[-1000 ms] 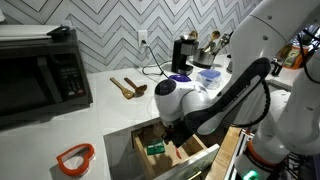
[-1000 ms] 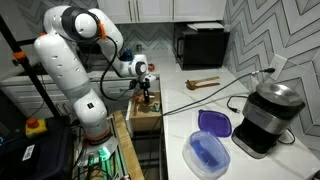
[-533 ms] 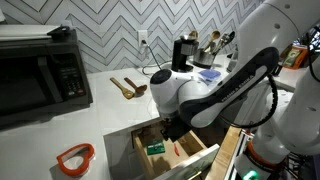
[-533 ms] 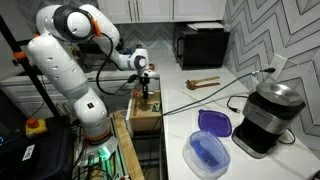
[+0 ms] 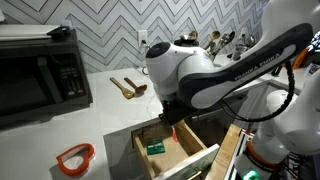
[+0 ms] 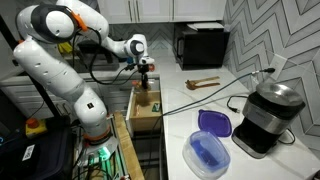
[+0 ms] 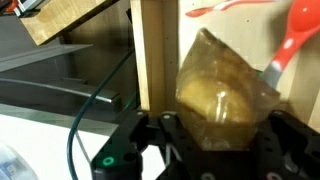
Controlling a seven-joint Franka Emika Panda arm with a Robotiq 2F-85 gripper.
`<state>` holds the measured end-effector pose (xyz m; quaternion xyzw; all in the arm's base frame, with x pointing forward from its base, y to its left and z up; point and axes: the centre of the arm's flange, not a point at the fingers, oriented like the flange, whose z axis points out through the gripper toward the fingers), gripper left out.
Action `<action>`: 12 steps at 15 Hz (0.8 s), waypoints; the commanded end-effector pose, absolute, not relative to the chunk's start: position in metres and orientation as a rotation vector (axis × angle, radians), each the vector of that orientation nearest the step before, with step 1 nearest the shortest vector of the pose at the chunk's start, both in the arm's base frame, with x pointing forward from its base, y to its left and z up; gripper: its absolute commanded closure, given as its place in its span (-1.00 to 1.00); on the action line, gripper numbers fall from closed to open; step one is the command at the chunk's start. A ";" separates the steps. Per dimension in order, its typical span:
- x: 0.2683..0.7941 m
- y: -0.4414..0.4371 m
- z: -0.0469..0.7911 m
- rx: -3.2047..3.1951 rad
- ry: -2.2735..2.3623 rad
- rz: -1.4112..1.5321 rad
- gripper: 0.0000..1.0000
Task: Open the drawer then remove the spoon from the drawer
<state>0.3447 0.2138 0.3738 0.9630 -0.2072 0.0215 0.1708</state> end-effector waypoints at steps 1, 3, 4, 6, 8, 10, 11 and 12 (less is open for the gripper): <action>0.360 0.212 0.396 2.716 -0.642 0.185 1.00; 0.381 0.206 0.396 2.709 -0.719 0.252 1.00; 0.393 0.199 0.393 2.701 -0.762 0.293 1.00; 0.414 0.188 0.388 2.695 -0.831 0.378 1.00; 0.433 0.179 0.380 2.702 -0.861 0.445 1.00; 0.450 0.173 0.371 2.712 -0.858 0.502 1.00; 0.457 0.171 0.368 2.712 -0.859 0.517 1.00; 0.464 0.168 0.364 2.711 -0.850 0.533 1.00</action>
